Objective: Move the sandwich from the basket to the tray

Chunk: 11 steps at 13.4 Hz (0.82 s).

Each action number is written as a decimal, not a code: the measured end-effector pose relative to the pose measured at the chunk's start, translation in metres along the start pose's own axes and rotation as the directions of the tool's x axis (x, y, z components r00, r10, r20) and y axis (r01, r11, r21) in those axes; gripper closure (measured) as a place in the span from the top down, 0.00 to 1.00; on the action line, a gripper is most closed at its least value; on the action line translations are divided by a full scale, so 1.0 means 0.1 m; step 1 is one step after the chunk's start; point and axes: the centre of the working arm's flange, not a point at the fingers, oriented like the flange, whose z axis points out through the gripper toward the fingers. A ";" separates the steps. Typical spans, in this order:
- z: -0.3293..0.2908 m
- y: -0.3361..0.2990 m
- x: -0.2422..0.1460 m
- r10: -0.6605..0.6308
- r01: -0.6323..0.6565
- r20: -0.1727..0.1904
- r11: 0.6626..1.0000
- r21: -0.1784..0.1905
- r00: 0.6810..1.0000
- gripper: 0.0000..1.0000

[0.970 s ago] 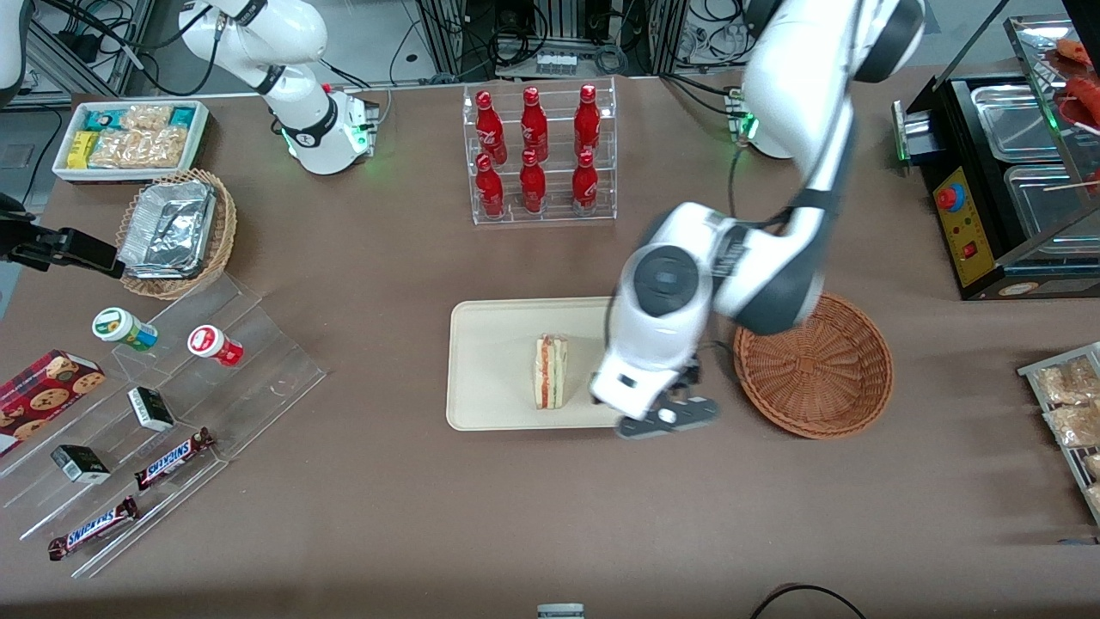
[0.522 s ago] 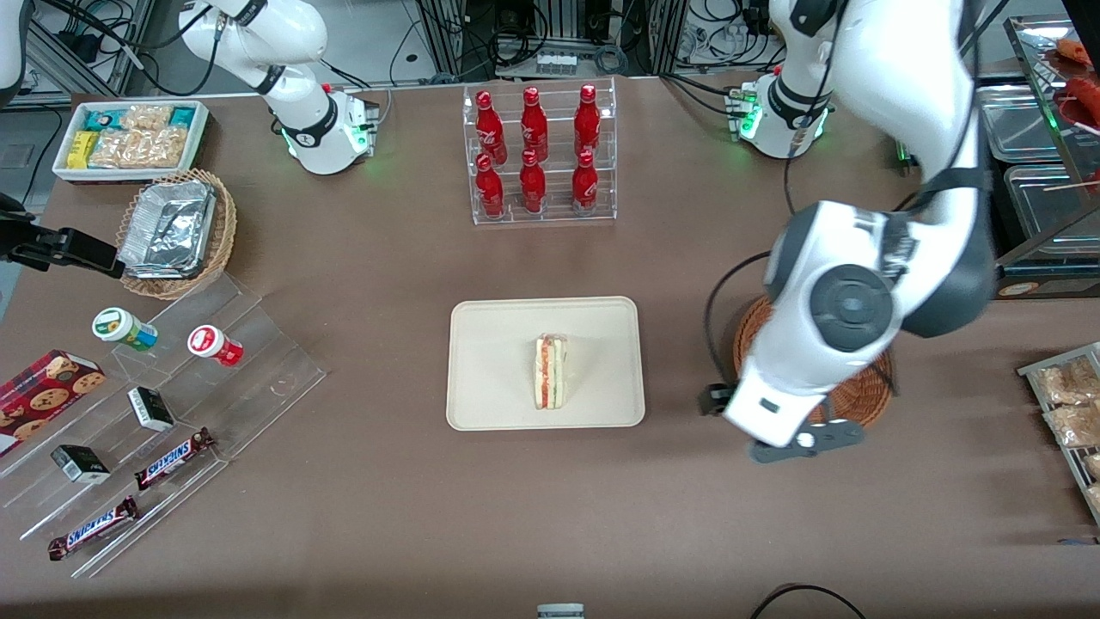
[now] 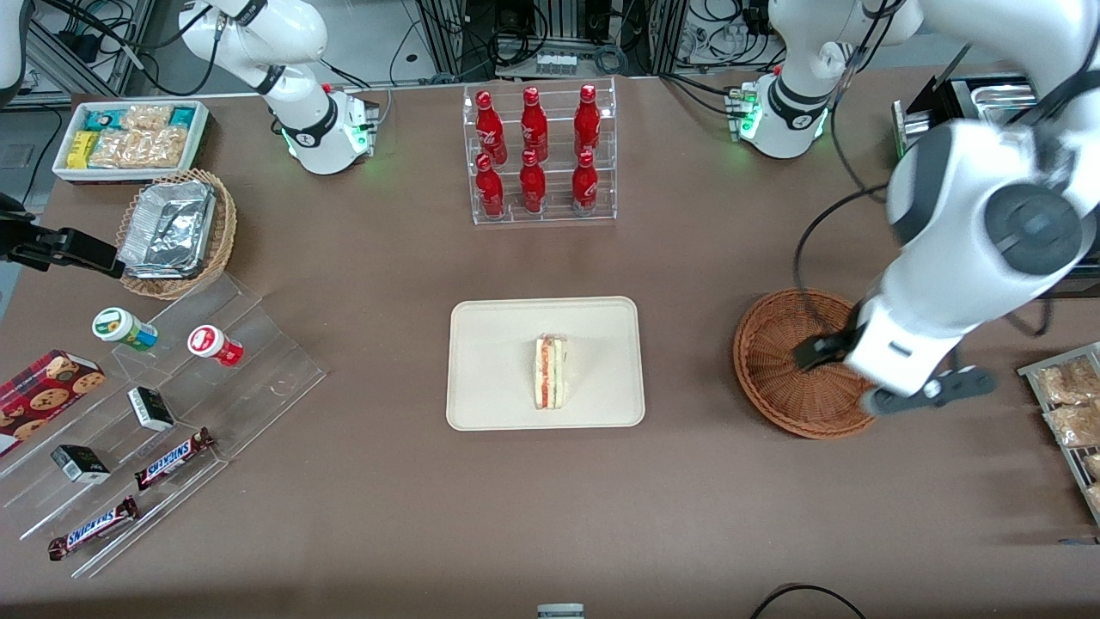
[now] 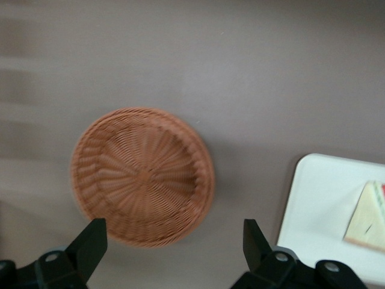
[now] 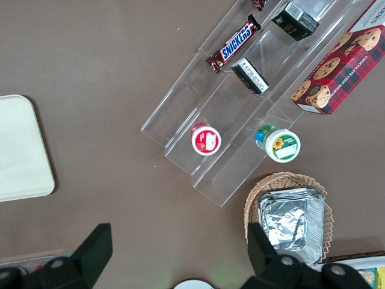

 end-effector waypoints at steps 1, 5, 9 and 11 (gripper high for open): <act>-0.13 -0.19 -0.12 0.017 -0.017 0.015 1.000 0.005 1.000 1.00; -0.64 -0.83 -0.53 0.137 -0.138 0.078 0.990 0.004 0.987 1.00; -0.81 -0.96 -0.67 0.179 -0.179 0.083 0.984 0.000 0.980 1.00; -0.76 -0.92 -0.65 0.195 -0.196 0.092 0.981 -0.002 0.976 1.00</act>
